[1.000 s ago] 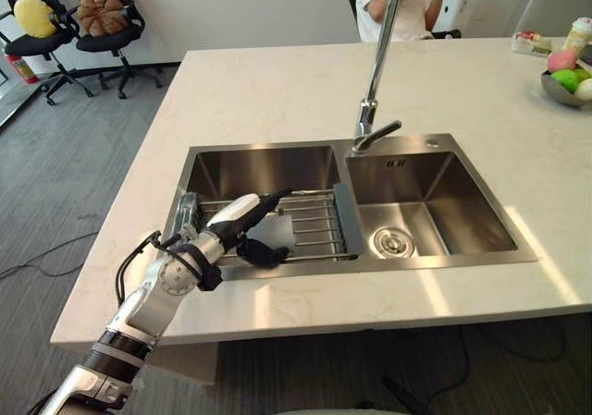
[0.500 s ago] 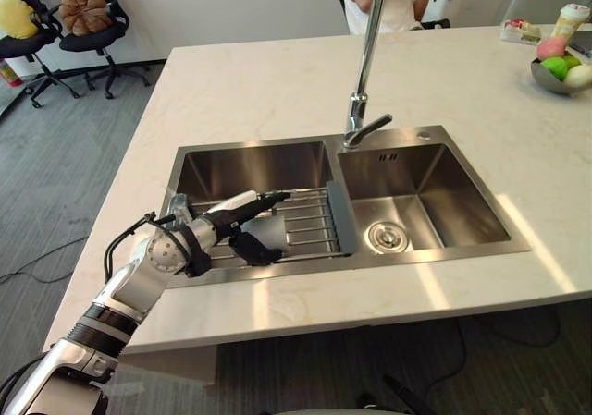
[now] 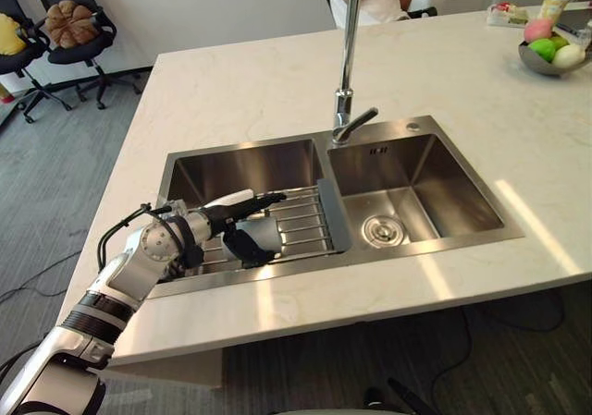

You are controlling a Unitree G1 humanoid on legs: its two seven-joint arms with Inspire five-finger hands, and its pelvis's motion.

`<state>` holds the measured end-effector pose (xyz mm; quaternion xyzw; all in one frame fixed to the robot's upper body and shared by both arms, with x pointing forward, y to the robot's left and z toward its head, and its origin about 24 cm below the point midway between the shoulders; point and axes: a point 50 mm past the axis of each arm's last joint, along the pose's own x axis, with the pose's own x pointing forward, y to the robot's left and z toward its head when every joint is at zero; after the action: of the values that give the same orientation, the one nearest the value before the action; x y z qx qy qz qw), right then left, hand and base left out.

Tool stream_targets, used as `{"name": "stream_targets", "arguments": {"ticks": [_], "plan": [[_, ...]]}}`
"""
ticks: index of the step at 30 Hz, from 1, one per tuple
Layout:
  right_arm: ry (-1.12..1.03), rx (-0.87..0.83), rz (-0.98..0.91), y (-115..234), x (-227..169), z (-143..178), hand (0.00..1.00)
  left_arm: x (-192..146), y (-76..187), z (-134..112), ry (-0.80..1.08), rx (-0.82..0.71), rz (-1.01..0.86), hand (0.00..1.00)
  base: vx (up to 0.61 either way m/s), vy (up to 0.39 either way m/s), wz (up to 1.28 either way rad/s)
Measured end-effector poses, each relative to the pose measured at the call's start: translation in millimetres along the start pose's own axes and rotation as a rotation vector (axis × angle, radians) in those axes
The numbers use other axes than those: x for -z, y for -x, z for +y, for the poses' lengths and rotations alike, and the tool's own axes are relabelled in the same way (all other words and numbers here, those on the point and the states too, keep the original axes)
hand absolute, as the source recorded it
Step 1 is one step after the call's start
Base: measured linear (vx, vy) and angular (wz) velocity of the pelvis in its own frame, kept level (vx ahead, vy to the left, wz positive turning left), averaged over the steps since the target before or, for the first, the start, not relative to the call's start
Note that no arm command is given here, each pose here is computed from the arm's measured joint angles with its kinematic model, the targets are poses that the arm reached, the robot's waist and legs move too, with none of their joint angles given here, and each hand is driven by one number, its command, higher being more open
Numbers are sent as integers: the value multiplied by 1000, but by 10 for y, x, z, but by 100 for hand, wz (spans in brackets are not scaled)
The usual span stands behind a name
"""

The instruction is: Walk over to the sink, pick up the cup, carry it to the dishwasher, place the cup inside the dishwasher, then close the dishwasher door

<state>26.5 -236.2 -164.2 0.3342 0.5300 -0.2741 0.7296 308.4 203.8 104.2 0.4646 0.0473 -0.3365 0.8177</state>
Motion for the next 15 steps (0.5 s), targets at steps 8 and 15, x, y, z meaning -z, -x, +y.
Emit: {"name": "stream_targets", "arguments": {"ticks": [8,15], "plan": [[-2,7,4,9,22,-29,100,29,-4,26,1,-15,11,100,-52,-41,-5],[4,11,-9,11,-16,-20,100,91,-11,67,17,-18,45,100,-28,-49,-5]]}}
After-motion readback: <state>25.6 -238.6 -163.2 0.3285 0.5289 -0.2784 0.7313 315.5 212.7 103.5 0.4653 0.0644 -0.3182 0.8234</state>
